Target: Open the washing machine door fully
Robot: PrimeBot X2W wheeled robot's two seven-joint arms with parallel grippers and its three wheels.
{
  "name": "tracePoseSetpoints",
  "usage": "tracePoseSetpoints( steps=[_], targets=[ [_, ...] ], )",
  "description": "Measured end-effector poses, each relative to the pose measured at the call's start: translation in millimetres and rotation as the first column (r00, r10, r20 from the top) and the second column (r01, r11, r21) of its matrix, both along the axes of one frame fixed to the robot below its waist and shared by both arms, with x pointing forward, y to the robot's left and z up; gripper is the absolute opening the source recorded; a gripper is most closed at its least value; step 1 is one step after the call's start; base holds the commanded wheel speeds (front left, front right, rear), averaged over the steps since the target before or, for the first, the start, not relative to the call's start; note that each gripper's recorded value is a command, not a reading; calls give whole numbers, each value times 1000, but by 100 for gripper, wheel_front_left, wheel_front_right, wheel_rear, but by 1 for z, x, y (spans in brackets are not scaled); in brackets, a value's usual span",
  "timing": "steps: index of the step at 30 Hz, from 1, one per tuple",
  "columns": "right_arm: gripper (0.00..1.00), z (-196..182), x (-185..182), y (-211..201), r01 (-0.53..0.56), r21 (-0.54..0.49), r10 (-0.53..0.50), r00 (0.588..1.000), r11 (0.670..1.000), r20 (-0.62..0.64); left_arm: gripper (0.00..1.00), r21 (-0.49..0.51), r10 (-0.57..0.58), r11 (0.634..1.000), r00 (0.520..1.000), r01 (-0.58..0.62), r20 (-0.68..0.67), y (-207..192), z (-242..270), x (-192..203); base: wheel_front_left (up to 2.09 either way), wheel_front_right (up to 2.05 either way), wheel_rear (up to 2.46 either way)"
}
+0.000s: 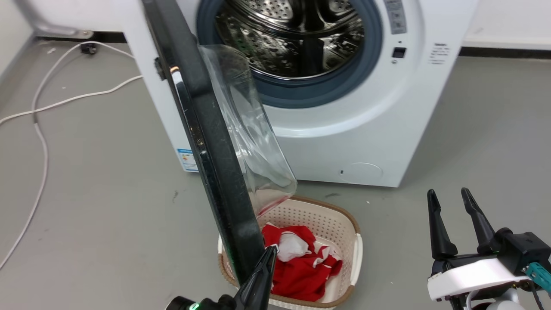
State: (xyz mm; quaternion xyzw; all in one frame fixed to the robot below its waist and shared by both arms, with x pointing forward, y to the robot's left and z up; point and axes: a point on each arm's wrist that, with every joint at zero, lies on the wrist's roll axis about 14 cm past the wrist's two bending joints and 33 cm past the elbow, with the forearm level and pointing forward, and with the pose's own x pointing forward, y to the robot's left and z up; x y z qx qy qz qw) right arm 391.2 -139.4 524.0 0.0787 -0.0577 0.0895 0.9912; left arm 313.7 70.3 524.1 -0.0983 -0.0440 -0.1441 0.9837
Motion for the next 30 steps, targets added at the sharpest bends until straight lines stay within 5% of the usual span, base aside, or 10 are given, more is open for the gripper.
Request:
tracePoseSetpoints(
  steps=[15,30],
  targets=[
    [100,0,13,65,-186,-9,185,983,983,-14,0,66,341,937,940,-342,26,94,5,-39,0,0,0],
    [100,-8,24,105,-294,-25,293,955,955,-54,0,135,672,727,738,-674,67,234,14,-52,0,0,0]
  ],
)
